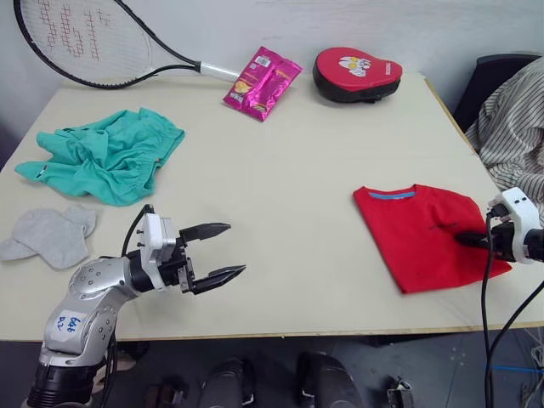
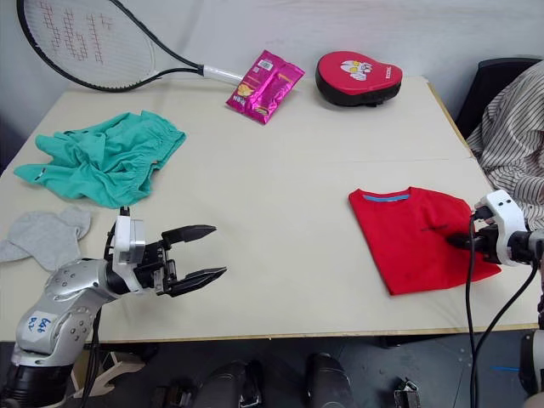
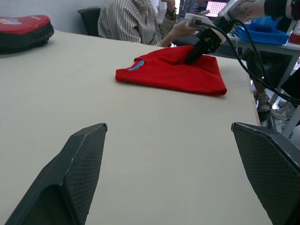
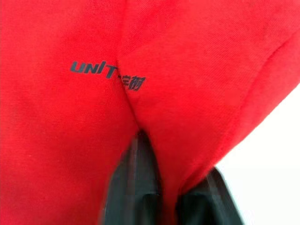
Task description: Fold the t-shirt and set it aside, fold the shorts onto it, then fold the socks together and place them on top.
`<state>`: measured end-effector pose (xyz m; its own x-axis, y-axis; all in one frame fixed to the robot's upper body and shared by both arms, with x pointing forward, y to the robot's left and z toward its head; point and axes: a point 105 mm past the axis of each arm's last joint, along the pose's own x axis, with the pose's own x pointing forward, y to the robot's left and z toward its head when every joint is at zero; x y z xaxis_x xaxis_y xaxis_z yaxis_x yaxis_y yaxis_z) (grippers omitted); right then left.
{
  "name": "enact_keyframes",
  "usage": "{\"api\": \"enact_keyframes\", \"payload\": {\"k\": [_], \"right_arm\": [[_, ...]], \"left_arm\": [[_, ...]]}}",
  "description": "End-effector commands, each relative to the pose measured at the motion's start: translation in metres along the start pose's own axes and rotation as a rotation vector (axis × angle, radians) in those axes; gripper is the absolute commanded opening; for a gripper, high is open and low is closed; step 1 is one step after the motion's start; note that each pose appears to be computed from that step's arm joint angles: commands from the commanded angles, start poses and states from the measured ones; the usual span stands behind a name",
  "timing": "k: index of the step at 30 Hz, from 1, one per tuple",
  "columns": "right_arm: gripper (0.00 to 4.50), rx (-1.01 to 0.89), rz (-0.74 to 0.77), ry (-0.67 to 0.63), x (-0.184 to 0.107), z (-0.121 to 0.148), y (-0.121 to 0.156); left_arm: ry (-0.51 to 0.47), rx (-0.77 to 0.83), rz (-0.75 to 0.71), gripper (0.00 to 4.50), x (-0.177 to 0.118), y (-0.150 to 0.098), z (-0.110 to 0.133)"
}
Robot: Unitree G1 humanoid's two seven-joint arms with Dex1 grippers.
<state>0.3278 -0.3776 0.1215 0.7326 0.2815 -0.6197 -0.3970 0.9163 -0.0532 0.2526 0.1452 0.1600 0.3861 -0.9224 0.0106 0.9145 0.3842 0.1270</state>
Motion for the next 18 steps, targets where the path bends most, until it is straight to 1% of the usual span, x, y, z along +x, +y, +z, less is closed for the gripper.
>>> {"api": "enact_keyframes", "payload": {"k": [1,3,4,6,8,9,11,13,14,15,18], "right_arm": [[1.78,-0.146,-0.040,0.000,-0.012,-0.004,-0.006],[2.40,-0.250,-0.100,-0.031,-0.028,0.005,-0.015],[2.79,-0.307,-0.127,-0.068,-0.037,0.014,-0.017],[3.46,-0.399,-0.180,-0.191,-0.055,0.043,-0.019],[4.19,-0.485,-0.206,-0.321,-0.069,0.070,-0.012],[4.48,-0.531,-0.190,-0.350,-0.073,0.079,-0.003],[4.48,-0.639,-0.112,-0.410,-0.076,0.096,0.028],[4.48,-0.685,-0.025,-0.524,-0.068,0.112,0.068],[4.48,-0.681,0.003,-0.557,-0.065,0.115,0.081],[4.48,-0.695,0.039,-0.582,-0.055,0.114,0.098],[4.48,-0.719,0.127,-0.627,-0.033,0.108,0.135]], "left_arm": [[-0.003,0.060,0.019,4.50,-0.003,0.003,0.007],[-0.006,0.055,0.028,4.50,-0.005,0.008,0.007],[-0.017,0.055,0.058,4.50,-0.007,0.014,0.007],[-0.012,0.054,0.101,4.50,-0.014,0.025,0.004],[0.007,0.083,0.117,4.50,-0.021,0.030,0.000],[0.023,0.102,0.116,4.50,-0.024,0.032,-0.001],[0.049,0.130,0.119,4.50,-0.030,0.036,-0.003],[0.063,0.136,0.154,4.50,-0.036,0.043,-0.006],[0.066,0.139,0.167,4.50,-0.038,0.045,-0.007],[0.068,0.140,0.193,4.50,-0.042,0.049,-0.009],[0.068,0.127,0.253,4.50,-0.051,0.055,-0.012]]}}
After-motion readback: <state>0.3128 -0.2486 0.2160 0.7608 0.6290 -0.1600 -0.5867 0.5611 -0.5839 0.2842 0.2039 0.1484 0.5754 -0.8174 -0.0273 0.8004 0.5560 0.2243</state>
